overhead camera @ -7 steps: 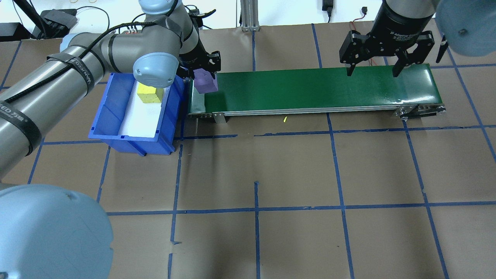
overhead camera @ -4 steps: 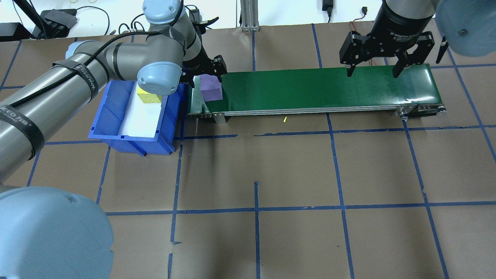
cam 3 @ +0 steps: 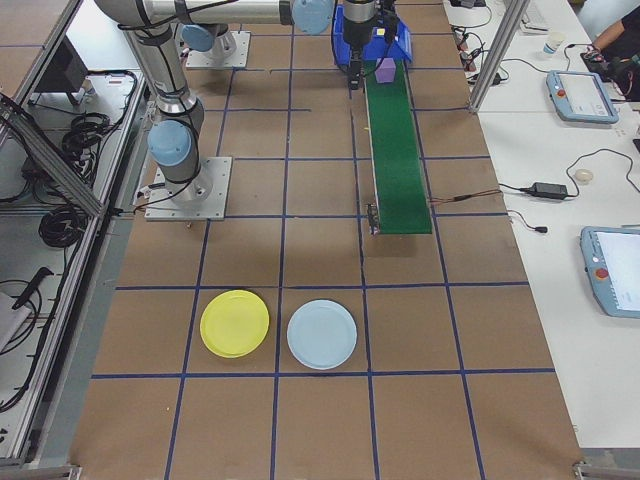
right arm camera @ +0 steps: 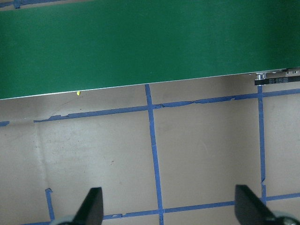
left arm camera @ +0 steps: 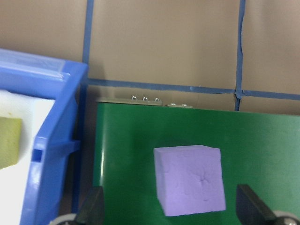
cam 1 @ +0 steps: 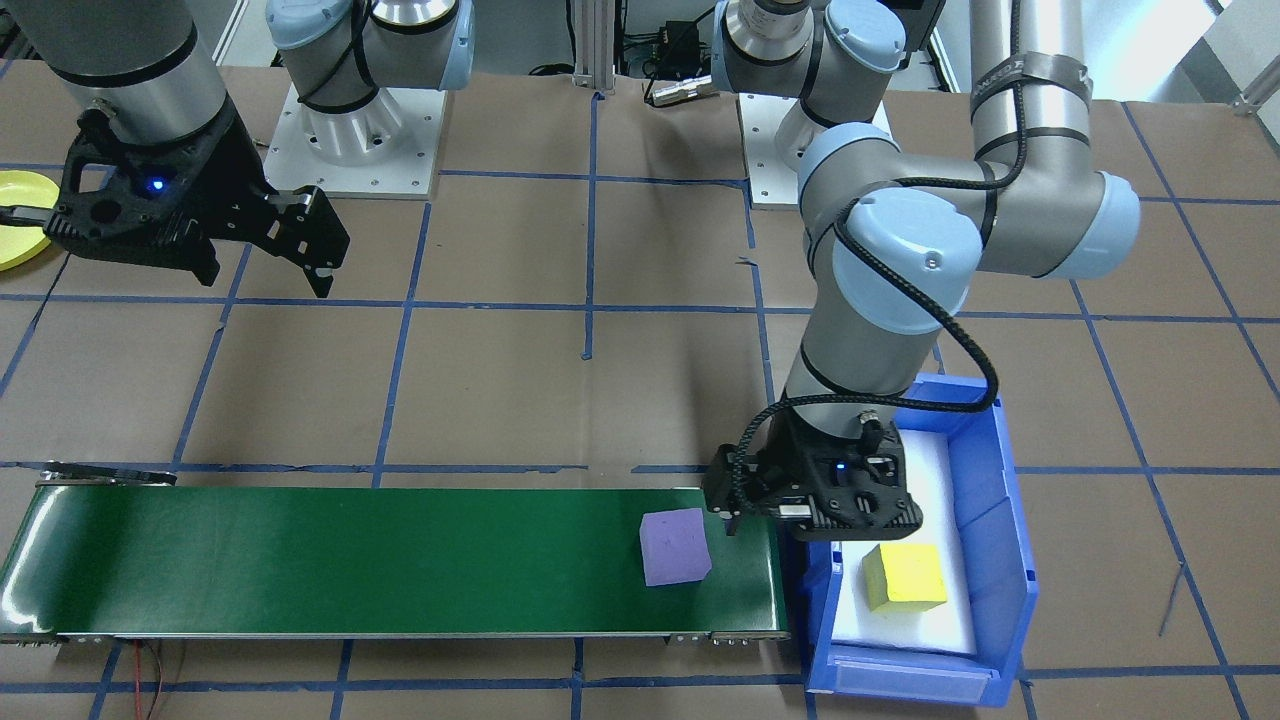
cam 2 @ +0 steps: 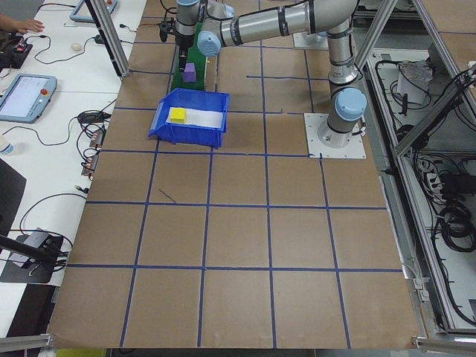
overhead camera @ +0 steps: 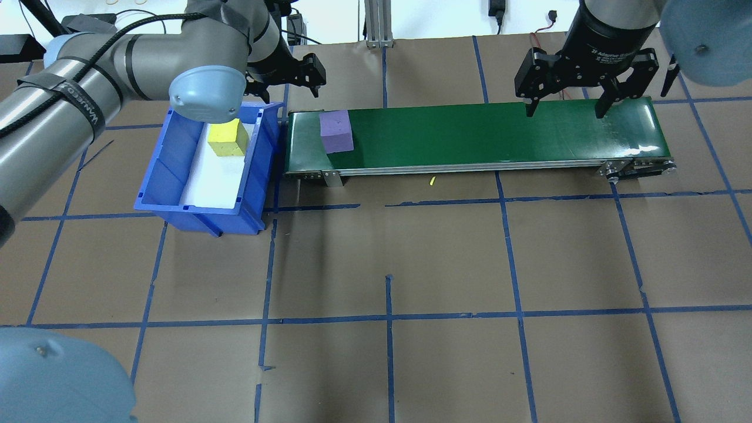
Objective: Move block left to right into plate
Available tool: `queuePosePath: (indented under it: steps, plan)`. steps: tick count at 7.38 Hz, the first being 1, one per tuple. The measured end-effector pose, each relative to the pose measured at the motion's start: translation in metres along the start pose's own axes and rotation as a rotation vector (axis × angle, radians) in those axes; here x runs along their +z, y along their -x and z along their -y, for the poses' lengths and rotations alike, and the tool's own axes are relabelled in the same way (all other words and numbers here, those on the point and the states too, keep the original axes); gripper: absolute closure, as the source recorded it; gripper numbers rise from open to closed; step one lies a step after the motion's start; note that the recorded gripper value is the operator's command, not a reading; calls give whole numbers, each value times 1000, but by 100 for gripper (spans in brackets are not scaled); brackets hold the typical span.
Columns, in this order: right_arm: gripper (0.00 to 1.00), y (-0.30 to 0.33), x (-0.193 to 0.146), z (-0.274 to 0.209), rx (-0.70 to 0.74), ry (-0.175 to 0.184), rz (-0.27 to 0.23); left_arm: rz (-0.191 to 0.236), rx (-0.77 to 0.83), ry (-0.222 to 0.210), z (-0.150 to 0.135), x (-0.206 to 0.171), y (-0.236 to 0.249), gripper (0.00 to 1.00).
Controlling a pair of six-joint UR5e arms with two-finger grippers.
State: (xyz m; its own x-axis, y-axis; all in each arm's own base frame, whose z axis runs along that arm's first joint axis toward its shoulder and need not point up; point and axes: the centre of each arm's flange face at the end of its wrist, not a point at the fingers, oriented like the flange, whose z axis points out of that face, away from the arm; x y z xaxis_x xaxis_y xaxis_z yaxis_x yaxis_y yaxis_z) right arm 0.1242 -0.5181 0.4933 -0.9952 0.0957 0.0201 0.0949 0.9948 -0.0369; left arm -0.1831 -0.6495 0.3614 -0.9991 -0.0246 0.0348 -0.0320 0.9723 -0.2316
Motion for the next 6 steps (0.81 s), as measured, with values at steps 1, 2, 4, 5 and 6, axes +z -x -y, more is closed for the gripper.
queuePosePath:
  steps: [1, 2, 4, 5, 6]
  plan:
    - [0, 0, 0, 0, 0, 0, 0, 36, 24, 17, 5, 5, 27, 0]
    - [0, 0, 0, 0, 0, 0, 0, 58, 33, 36, 11, 15, 60, 0]
    - [0, 0, 2, 0, 0, 5, -3, 75, -6, 90, 20, 52, 120, 0]
    - [0, -1, 4, 0, 1, 9, -4, 75, -19, 115, 20, 70, 130, 0]
    - [0, -4, 5, 0, 3, 19, -5, 75, -23, 131, 21, 83, 135, 1]
